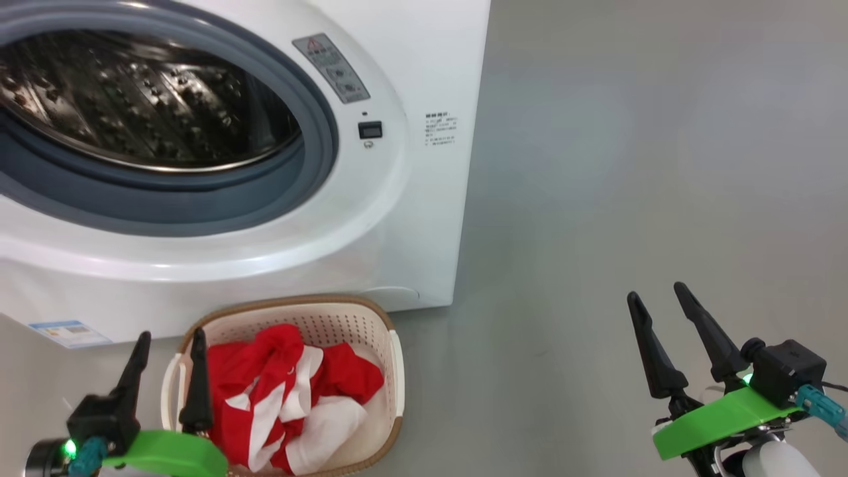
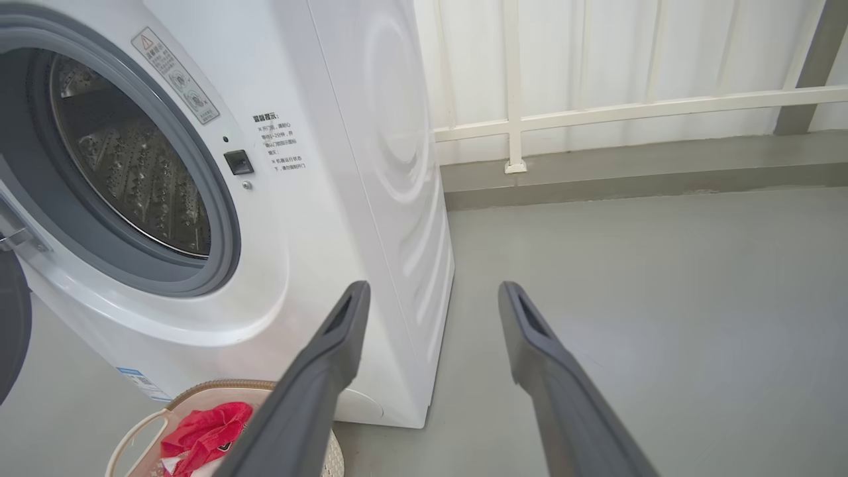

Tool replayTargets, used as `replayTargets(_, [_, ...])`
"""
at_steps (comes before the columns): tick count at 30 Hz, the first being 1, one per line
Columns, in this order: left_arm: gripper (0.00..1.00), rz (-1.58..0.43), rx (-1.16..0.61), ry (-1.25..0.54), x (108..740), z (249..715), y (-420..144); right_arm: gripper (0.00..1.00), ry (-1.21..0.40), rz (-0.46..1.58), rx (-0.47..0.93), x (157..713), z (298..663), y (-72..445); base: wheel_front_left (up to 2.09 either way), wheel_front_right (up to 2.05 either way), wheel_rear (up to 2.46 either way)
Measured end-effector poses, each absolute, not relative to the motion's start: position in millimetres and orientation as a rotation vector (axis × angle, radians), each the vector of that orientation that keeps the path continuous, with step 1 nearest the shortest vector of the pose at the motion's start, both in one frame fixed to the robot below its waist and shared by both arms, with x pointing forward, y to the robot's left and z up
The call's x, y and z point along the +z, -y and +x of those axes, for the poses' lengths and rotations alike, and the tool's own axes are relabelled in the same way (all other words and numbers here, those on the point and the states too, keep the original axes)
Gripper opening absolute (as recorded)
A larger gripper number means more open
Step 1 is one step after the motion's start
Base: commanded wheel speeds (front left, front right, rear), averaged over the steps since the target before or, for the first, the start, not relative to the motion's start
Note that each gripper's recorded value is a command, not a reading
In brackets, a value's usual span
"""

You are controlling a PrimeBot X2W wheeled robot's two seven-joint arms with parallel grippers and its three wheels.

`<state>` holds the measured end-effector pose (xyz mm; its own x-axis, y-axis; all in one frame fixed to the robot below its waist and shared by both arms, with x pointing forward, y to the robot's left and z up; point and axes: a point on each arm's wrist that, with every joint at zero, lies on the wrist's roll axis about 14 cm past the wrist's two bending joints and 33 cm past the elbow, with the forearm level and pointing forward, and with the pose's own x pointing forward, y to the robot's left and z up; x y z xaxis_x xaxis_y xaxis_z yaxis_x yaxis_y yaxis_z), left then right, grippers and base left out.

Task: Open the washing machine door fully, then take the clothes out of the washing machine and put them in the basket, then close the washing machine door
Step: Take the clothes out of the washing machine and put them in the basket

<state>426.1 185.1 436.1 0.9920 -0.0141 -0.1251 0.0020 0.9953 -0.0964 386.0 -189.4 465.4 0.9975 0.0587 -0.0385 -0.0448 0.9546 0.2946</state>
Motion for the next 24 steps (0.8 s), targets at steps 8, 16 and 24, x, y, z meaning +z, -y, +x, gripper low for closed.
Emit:
replayTargets(8, [1.00, -0.076, -0.010, -0.057, 460, 401, -189, 1.00, -0.029, 0.297, 0.035, 472, 370, 196, 0.00, 0.00, 0.00])
replayTargets(16, [1.00, -0.068, -0.039, 0.009, 482, 381, -182, 1.00, -0.024, 0.297, 0.021, 473, 356, 201, 0.00, 0.00, 0.00])
replayTargets(24, [1.00, -0.073, -0.041, 0.019, 486, 361, -179, 1.00, -0.016, 0.291, 0.006, 475, 349, 206, 0.00, 0.00, 0.00])
